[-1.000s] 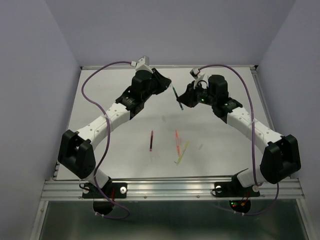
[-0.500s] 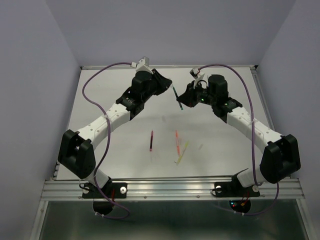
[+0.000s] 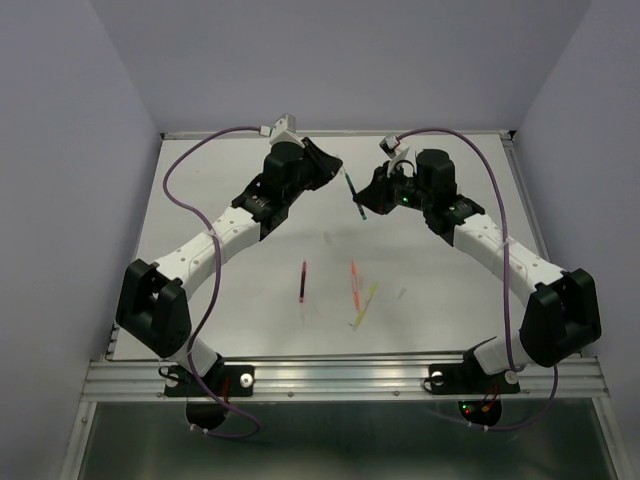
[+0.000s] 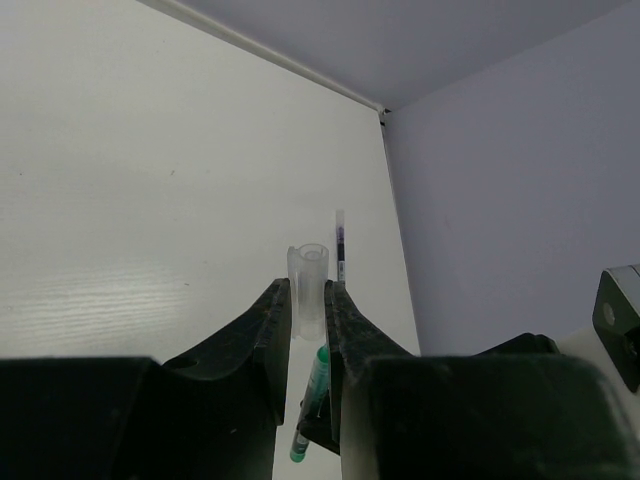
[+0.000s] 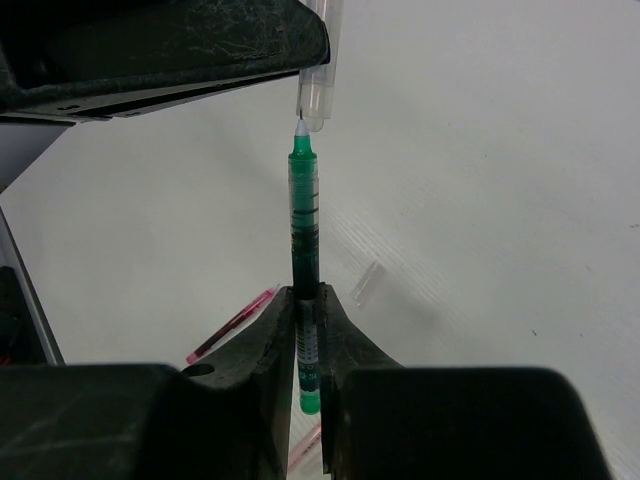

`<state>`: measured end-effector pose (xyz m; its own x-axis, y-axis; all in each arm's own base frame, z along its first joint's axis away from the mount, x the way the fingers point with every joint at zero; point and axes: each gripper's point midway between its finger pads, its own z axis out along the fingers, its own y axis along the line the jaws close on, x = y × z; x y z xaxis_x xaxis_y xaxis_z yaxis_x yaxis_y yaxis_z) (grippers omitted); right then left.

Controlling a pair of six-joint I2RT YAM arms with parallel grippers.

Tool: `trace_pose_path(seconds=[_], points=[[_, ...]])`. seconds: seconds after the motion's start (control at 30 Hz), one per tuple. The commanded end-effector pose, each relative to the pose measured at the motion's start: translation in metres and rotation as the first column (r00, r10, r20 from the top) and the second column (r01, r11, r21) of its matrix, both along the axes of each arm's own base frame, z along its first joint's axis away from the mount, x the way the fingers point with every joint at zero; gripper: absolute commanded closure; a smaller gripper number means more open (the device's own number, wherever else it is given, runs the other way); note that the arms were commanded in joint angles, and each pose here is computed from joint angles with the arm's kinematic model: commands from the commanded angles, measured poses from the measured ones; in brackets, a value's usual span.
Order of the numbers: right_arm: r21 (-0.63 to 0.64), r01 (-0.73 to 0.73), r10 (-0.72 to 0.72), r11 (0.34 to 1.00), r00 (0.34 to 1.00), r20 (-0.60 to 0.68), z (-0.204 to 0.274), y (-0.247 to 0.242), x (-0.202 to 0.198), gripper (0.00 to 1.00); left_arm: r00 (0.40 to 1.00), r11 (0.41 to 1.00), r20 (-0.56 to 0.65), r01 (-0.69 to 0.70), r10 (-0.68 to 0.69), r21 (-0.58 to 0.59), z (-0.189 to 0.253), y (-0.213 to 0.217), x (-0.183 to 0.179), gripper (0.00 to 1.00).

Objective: Insert the pens into the pen caps

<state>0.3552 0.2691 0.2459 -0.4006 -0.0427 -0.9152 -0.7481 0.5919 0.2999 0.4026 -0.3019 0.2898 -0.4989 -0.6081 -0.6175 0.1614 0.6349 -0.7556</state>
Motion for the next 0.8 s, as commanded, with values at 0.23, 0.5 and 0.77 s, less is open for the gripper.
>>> trace_pose_path(seconds=[0.23,0.5,0.77], points=[[0.022,-0.039,0.038,0.999,0.998,0.055,0.0224,0.0057,-0.0043,0.93,0.999,0.999,0.044,-0.014,0.017,-0.047,0.0283,0.0051,-0.0049,1.0],[0.016,-0.043,0.042,0.999,0.998,0.044,0.0184,0.0061,-0.0041,0.93,0.998,0.998,0.049,-0.035,0.037,-0.052,0.0316,0.0109,-0.008,1.0],[0.019,-0.073,0.072,0.997,0.997,0.035,0.016,0.0101,-0.0059,0.92,0.998,0.998,0.049,-0.038,0.041,-0.058,0.0332,0.0111,-0.0091,1.0]])
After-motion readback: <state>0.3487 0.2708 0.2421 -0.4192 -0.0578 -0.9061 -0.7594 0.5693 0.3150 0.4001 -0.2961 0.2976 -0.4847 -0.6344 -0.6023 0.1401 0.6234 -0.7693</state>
